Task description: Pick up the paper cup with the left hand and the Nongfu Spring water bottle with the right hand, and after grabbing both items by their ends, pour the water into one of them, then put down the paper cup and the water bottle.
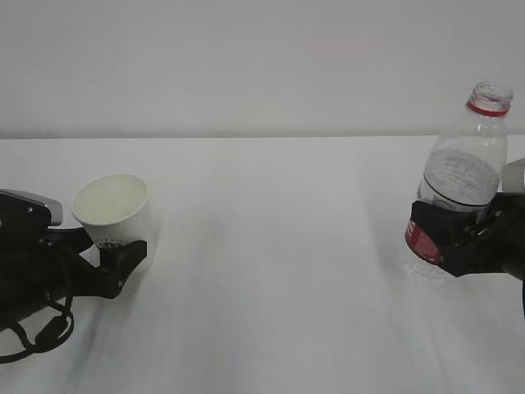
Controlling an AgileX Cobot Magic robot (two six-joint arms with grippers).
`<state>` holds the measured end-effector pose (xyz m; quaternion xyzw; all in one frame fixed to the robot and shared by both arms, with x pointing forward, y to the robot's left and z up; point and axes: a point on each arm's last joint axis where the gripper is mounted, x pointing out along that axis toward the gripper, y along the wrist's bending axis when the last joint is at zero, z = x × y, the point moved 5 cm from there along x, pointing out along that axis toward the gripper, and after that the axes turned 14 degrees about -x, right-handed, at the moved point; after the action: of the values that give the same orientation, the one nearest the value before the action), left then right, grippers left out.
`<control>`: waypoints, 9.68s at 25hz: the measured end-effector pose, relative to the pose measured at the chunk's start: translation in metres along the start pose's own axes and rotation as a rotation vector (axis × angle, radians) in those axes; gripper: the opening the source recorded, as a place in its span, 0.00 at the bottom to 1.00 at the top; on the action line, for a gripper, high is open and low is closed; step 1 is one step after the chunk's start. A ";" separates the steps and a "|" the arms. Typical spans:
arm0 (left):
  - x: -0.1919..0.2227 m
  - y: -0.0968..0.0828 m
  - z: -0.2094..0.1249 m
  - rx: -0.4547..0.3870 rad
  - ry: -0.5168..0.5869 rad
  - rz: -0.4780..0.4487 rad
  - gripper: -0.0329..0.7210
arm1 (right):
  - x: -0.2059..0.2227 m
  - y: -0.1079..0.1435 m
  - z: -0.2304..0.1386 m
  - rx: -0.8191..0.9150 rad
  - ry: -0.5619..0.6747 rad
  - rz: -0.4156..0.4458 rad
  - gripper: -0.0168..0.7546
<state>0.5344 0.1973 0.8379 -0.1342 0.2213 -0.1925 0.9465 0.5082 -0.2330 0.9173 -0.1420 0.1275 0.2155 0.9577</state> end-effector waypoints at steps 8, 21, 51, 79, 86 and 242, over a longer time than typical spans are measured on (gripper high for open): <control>0.013 0.004 -0.010 -0.010 0.027 -0.002 0.96 | 0.000 0.000 0.000 0.001 0.000 -0.001 0.66; 0.025 0.002 0.004 -0.005 -0.019 -0.027 0.96 | 0.000 0.000 0.000 0.001 0.000 -0.001 0.66; 0.027 -0.005 0.004 0.017 -0.011 -0.073 0.84 | 0.000 0.000 0.000 0.002 0.000 -0.002 0.66; 0.017 -0.071 -0.016 0.193 0.099 -0.419 0.75 | 0.000 0.000 -0.001 0.000 0.006 0.001 0.66; 0.020 -0.116 -0.023 0.229 0.110 -0.554 0.75 | 0.000 0.000 -0.003 -0.008 0.018 0.002 0.66; 0.026 -0.270 -0.040 0.387 0.265 -0.941 0.72 | -0.072 -0.023 0.045 -0.998 0.120 -0.189 0.66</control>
<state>0.4548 -0.0606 0.8849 -0.0164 0.2155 -0.6495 0.7290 0.4642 -0.2655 0.9863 -0.6053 0.0504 0.1538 0.7794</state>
